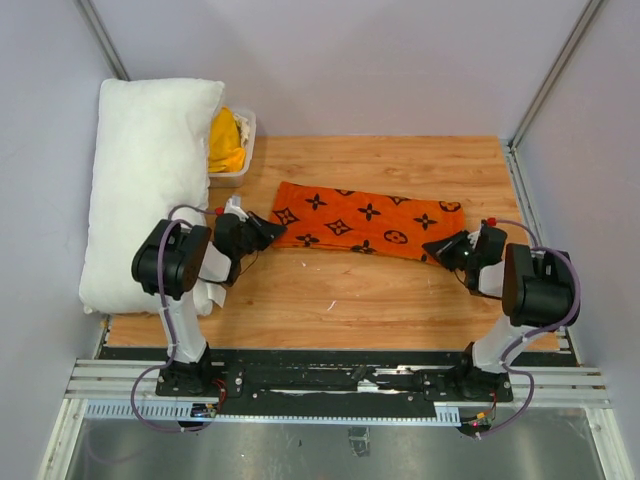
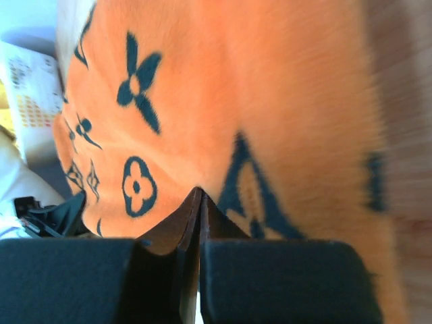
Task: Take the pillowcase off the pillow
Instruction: Fold the pillowcase at the center of the board.
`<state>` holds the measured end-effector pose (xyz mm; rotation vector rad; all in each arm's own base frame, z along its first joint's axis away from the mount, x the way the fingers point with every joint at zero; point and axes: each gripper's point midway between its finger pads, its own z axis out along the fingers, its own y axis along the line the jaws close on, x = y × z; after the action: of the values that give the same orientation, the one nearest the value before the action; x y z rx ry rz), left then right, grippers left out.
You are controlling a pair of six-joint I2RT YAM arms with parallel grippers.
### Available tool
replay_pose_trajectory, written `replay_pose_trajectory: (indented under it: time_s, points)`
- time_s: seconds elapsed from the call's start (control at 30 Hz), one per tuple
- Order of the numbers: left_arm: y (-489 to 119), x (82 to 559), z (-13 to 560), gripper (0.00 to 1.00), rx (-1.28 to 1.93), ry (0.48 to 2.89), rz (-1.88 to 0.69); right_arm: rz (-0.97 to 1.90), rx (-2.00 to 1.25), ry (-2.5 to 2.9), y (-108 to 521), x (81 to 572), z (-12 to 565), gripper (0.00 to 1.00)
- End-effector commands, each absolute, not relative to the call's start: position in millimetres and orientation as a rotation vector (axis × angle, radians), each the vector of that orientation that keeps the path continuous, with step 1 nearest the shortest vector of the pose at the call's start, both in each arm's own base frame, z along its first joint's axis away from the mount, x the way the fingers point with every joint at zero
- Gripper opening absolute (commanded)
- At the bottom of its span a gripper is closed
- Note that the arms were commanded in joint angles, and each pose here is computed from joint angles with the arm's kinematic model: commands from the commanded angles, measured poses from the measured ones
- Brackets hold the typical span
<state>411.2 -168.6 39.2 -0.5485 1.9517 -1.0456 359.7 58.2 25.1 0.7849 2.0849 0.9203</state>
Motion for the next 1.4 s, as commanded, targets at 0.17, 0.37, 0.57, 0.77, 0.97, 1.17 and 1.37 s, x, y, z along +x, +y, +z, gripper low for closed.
replay_pose_trajectory:
  time_s: [0.17, 0.37, 0.57, 0.77, 0.97, 1.17, 1.37]
  points:
    - [-135, 421, 46, 0.00, -0.627, 1.885, -0.941, 1.004, 0.945, 1.934, 27, 362, 11, 0.01]
    - [-125, 446, 107, 0.00, -0.447, 1.849, -0.779, 0.964, 0.848, 1.879, 25, 371, 44, 0.12]
    - [-86, 470, 126, 0.58, -0.386, 1.946, -0.426, 0.851, 0.673, 1.836, 30, 378, 104, 0.94]
    - [-107, 468, 99, 0.87, -0.270, 2.129, -0.591, 0.649, 0.500, 1.816, 36, 373, 166, 0.99]
    - [-118, 454, 63, 0.89, -0.250, 2.278, -0.686, 0.649, 0.460, 1.782, 40, 364, 189, 0.98]
    - [-143, 431, 39, 0.99, -0.228, 2.346, -0.973, 0.690, 0.436, 1.778, 47, 362, 190, 0.98]
    - [-156, 411, 22, 0.99, -0.263, 2.374, -1.153, 0.723, 0.429, 1.772, 51, 360, 191, 0.99]
